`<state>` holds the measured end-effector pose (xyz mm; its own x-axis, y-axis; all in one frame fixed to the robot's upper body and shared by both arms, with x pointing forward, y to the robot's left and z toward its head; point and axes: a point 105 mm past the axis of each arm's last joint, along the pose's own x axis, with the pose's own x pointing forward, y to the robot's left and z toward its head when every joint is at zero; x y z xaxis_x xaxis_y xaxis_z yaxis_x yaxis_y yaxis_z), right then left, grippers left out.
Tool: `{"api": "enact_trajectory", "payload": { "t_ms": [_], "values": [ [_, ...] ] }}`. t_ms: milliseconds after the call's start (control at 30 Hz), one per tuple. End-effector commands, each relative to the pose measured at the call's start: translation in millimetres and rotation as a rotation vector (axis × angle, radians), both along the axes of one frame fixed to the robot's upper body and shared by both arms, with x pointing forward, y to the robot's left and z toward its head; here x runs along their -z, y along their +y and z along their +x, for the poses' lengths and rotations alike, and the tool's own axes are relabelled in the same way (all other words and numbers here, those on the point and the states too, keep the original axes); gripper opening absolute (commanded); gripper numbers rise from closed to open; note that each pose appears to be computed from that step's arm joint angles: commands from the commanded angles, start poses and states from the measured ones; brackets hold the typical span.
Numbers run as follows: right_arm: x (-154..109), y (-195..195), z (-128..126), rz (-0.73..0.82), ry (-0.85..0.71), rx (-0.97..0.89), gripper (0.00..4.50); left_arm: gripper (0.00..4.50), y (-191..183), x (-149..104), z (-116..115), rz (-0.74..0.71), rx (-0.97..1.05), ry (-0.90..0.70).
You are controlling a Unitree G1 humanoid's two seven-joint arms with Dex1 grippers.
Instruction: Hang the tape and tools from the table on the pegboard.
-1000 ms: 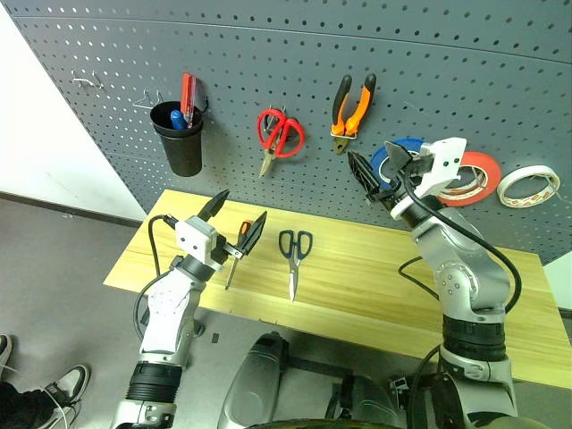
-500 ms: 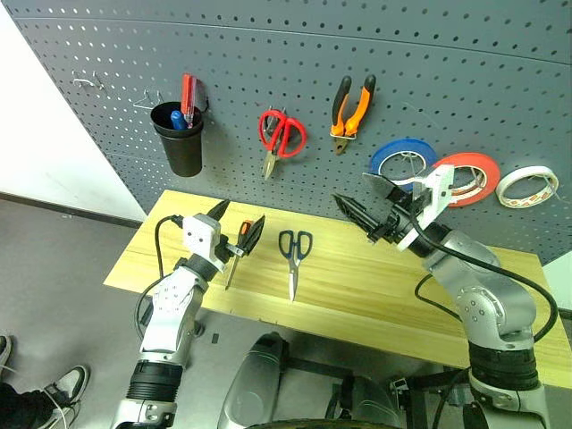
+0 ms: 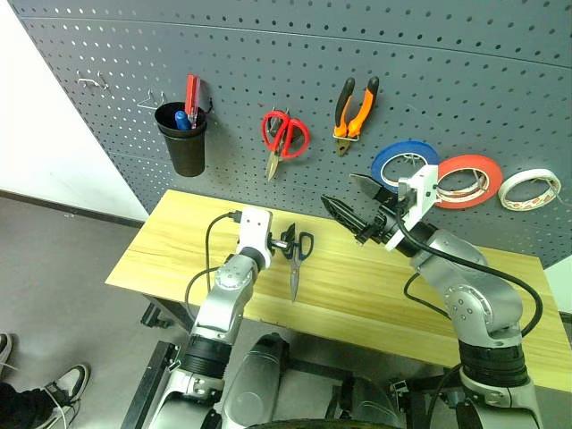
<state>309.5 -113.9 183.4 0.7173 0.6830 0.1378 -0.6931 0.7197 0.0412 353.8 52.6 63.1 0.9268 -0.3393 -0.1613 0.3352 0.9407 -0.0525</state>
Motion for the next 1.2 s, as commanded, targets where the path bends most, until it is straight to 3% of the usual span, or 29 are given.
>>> {"api": "enact_trajectory", "payload": {
  "t_ms": [33,200,467,967,1200],
  "values": [
    [-16,5,-2,0.011,-0.069,-0.001,4.48,4.50,-7,4,1,0.052,-0.035,0.043],
    [-10,3,-2,-0.029,-0.026,-0.007,4.48,4.50,-10,22,-1,0.077,-0.053,0.157],
    [34,-9,-11,-0.263,0.119,-0.038,4.48,4.50,-18,47,-6,0.090,-0.041,0.312],
    [36,-6,-17,-0.270,0.122,-0.058,4.48,4.50,-53,64,3,0.059,0.004,0.451],
    [36,-5,-18,-0.268,0.118,-0.053,4.48,4.50,-57,70,1,0.113,-0.010,0.472]
  ]
}}
